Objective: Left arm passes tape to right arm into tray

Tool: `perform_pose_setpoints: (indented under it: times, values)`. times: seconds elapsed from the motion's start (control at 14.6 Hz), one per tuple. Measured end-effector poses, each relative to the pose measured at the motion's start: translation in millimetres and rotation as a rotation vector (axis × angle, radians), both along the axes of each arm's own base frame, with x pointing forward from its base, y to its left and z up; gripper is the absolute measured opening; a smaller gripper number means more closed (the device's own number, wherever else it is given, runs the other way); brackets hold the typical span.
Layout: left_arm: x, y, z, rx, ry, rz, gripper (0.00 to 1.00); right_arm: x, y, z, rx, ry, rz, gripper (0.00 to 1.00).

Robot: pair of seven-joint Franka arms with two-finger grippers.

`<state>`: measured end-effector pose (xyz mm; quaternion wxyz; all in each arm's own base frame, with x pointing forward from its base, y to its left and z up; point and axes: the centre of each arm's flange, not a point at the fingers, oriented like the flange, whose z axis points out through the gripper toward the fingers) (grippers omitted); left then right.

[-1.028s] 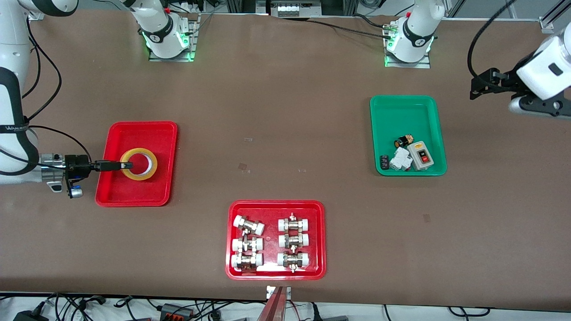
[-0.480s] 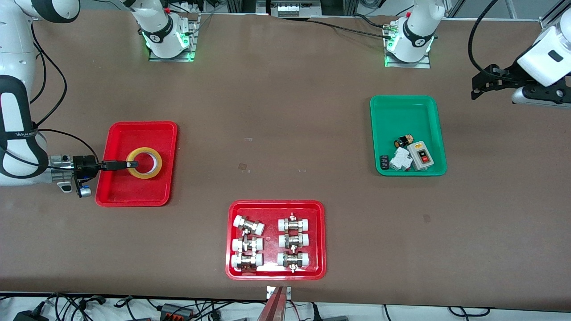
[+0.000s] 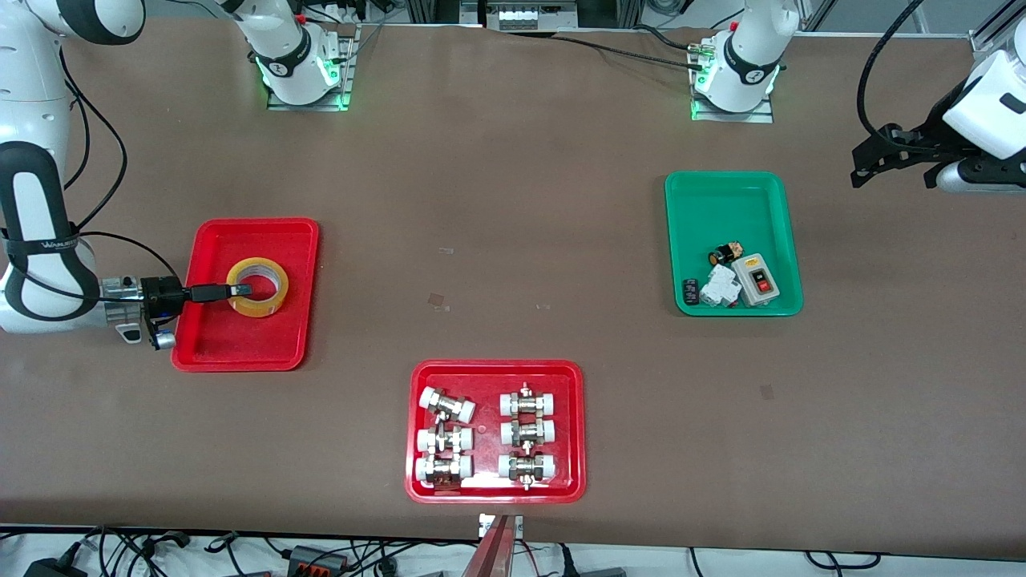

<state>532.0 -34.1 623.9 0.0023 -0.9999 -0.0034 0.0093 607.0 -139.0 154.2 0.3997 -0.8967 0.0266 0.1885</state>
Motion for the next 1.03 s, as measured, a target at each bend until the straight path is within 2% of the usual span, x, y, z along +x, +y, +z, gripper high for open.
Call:
perform_pose_setpoints:
  times: [0.27,0.48,0.89,1.03]
  values:
    - [2,-2,-3,0.0,0.001,0.007,1.0,13,5,7,-0.198,-0.07,0.148,1.0]
    - [3,-2,-2,0.0,-0.003,0.008,1.0,28,14,50,-0.336,-0.128,0.252,1.0]
    - [14,-2,1,-0.001,0.039,0.012,1.0,43,54,216,-0.733,-0.178,0.244,1.0]
    - [15,-3,1,0.0,0.044,0.017,1.0,42,84,275,-0.828,-0.2,0.218,1.0]
